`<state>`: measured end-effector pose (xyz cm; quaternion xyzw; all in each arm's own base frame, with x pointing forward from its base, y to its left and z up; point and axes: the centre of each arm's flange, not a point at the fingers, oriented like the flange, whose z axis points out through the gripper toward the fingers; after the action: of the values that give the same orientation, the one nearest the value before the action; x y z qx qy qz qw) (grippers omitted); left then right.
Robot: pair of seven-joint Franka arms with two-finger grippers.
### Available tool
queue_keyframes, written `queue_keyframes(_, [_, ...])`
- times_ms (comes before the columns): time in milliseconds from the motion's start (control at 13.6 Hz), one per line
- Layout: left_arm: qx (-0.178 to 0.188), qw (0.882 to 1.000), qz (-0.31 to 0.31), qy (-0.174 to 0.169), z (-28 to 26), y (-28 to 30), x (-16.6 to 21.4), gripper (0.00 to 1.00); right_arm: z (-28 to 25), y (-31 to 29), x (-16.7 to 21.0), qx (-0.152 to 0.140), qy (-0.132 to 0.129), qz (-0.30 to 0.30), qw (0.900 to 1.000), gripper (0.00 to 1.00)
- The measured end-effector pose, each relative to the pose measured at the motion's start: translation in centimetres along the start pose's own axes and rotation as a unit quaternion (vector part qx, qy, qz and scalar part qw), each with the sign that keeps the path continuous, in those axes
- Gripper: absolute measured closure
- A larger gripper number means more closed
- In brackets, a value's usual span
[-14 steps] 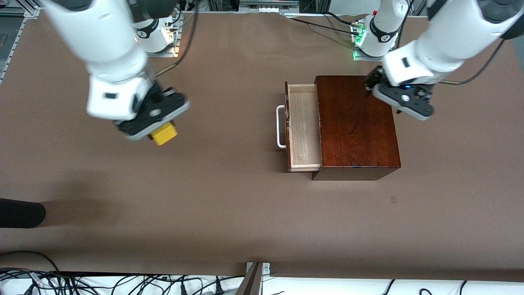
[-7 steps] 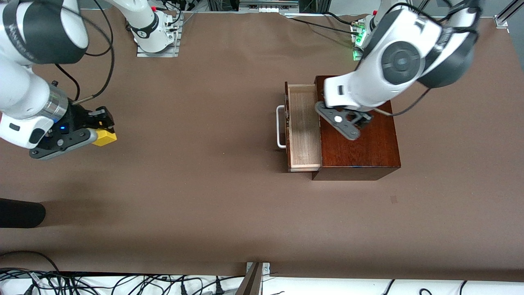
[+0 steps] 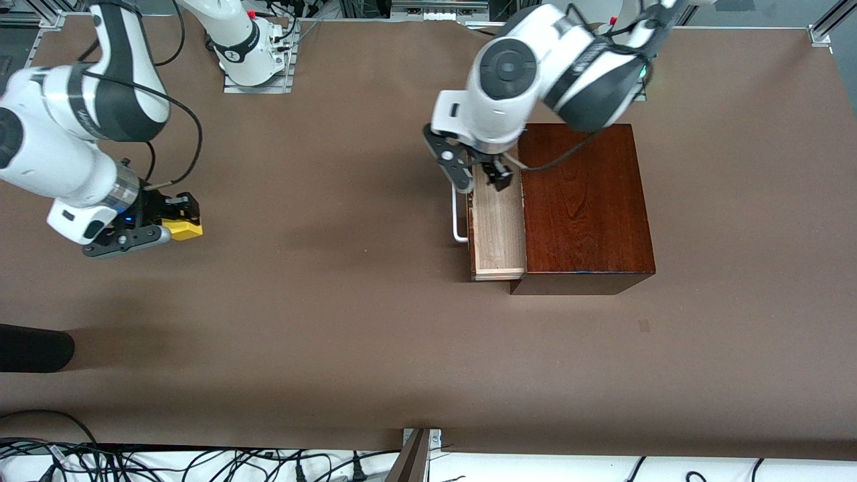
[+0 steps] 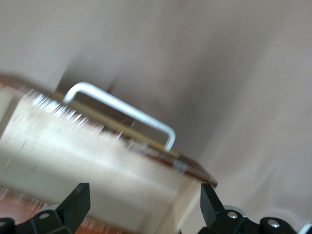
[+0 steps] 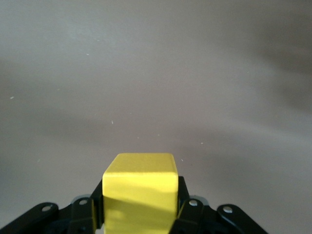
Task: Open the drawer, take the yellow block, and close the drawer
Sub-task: 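Push the drawer shut with the left gripper while the right gripper lowers the cube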
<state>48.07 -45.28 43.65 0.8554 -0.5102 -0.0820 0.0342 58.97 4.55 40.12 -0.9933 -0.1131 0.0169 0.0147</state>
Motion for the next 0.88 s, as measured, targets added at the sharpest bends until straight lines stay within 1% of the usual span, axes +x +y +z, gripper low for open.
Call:
queue_keyframes(147, [0.019, 0.998, 0.052, -0.004, 3.6, 3.9, 3.0, 0.0, 3.6, -0.3, -0.9, -0.004, 0.012, 0.023, 1.0, 0.44])
queue_keyframes(220, [0.019, 0.997, 0.08, -0.003, 5.6, 4.7, 4.1, 0.0, 5.4, -0.4, -1.3, -0.007, 0.02, 0.029, 0.999, 0.44])
queue_keyframes(367, [0.023, 0.993, 0.118, -0.004, 8.9, 4.1, 5.4, 0.0, 9.4, -0.3, -2.5, -0.014, 0.037, 0.048, 0.998, 0.44])
queue_keyframes(441, [0.029, 0.992, 0.126, 0.001, 9.9, 3.5, 5.8, 0.0, 11.2, -0.3, -3.0, -0.017, 0.039, 0.062, 0.997, 0.44])
queue_keyframes(587, [0.039, 0.989, 0.143, 0.004, 12.2, 2.4, 6.5, 0.0, 13.9, -0.2, -3.5, -0.021, 0.035, 0.077, 0.996, 0.44])
queue_keyframes(734, [0.048, 0.984, 0.171, -0.001, 14.2, 1.5, 6.9, 0.0, 15.6, -0.8, -3.3, -0.023, 0.035, 0.076, 0.996, 0.44])
queue_keyframes(881, [0.053, 0.979, 0.196, -0.006, 14.5, 0.8, 6.8, 0.0, 17.2, -1.4, -3.5, -0.023, 0.028, 0.073, 0.997, 0.44])
